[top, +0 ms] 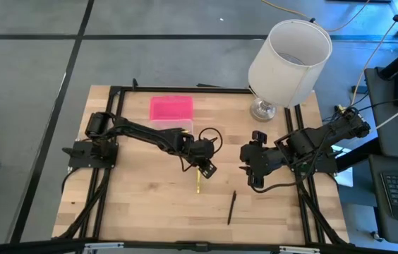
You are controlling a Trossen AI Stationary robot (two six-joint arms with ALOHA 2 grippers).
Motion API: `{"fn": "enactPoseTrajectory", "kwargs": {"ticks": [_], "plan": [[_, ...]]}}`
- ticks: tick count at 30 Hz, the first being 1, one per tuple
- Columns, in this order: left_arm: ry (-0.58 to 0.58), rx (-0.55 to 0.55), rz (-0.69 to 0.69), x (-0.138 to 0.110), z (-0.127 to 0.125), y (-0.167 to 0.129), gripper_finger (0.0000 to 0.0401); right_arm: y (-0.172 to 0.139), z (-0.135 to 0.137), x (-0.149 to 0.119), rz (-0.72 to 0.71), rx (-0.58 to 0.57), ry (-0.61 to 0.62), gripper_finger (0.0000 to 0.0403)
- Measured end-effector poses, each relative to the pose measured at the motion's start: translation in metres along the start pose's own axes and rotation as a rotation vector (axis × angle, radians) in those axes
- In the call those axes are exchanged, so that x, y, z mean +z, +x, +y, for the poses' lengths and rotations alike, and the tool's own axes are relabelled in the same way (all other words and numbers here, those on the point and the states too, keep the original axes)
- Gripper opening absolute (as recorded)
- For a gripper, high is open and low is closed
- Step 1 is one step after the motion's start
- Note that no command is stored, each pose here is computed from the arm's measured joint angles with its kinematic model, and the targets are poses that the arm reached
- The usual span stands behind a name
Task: Pick & place school supplies into a supply box
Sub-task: Put the yellow pen into the pink supply box
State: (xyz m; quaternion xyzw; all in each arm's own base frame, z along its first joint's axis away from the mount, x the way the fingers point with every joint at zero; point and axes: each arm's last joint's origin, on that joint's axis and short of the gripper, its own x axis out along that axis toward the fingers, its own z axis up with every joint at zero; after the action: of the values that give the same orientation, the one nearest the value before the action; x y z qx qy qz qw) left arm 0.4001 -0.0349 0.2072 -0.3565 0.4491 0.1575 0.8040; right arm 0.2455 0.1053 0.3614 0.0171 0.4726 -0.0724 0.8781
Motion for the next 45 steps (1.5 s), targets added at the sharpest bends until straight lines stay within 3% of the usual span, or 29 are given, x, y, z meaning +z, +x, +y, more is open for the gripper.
{"fn": "enactPoseTrajectory", "kwargs": {"ticks": [7,11,24,30,37,40,45], "plan": [[-0.055,0.006,0.001,0.002,0.003,0.0,0.0116,0.0,0.0,0.0,0.0,0.0,-0.01,0.0229],[-0.016,0.039,-0.024,0.002,0.004,0.0,0.0126,0.0,0.0,0.0,0.0,0.0,-0.026,0.0229],[0.097,0.013,-0.034,-0.006,-0.006,0.0,0.0214,0.0,0.0,-0.001,0.009,-0.004,-0.034,0.0229],[-0.057,-0.04,-0.053,-0.009,-0.015,0.0,0.0219,0.0,-0.001,-0.001,0.014,-0.007,-0.034,0.0229],[-0.287,0.135,-0.149,-0.027,-0.017,-0.002,0.0219,0.0,-0.001,-0.001,0.013,-0.006,-0.035,0.0229],[-0.332,0.163,-0.164,-0.034,-0.026,0.003,0.0219,0.0,-0.001,-0.001,0.012,-0.006,-0.046,0.0229],[-0.351,0.347,-0.097,-0.035,-0.031,0.013,0.0219,0.0,0.0,-0.001,0.01,-0.005,-0.056,0.0229]]}}
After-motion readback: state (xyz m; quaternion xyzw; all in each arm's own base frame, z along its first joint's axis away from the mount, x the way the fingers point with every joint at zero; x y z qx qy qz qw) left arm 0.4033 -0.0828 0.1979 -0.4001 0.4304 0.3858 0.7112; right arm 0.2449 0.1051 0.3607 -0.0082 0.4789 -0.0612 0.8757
